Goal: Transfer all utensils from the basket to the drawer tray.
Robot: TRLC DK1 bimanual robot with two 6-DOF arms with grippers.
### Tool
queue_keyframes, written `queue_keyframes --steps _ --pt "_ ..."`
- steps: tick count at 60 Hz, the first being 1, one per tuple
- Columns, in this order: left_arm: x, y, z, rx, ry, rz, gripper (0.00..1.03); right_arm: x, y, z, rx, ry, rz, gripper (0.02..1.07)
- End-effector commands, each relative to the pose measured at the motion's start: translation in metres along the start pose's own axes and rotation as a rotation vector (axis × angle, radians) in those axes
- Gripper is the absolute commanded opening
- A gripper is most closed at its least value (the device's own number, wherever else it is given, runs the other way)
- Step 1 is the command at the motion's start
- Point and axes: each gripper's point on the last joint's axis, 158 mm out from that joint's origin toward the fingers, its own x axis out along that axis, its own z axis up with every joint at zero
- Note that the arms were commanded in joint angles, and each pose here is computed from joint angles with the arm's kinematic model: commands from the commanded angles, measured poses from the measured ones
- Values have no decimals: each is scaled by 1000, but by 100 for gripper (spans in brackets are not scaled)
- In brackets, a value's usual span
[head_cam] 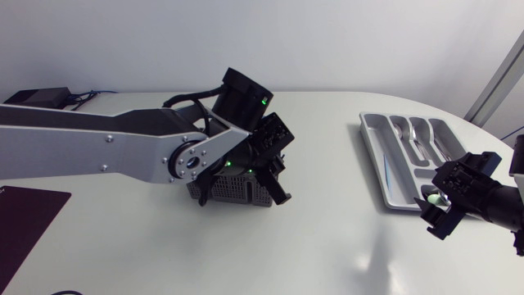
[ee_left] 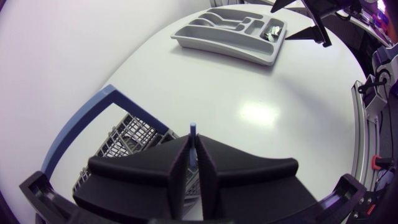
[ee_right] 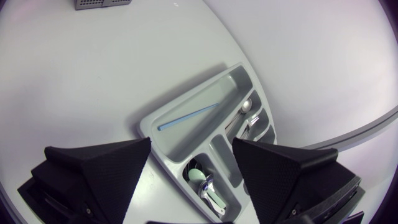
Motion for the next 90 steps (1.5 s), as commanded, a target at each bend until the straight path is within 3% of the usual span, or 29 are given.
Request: queue_keyframes --steps 1,14,54,76,90 --pt "5 -6 -10 3 19 -7 6 -1 13 -2 24 11 24 97" --pt "-9 9 4 -14 -21 18 6 -3 18 5 11 5 29 97" --pt "-81 37 58 -124 -133 -65 6 -25 42 68 4 -91 66 97" --pt "-123 43 84 -172 -205 -104 6 -53 61 134 84 -230 180 97" --pt "-140 49 88 -273 -225 -189 6 -76 85 175 162 -331 370 97"
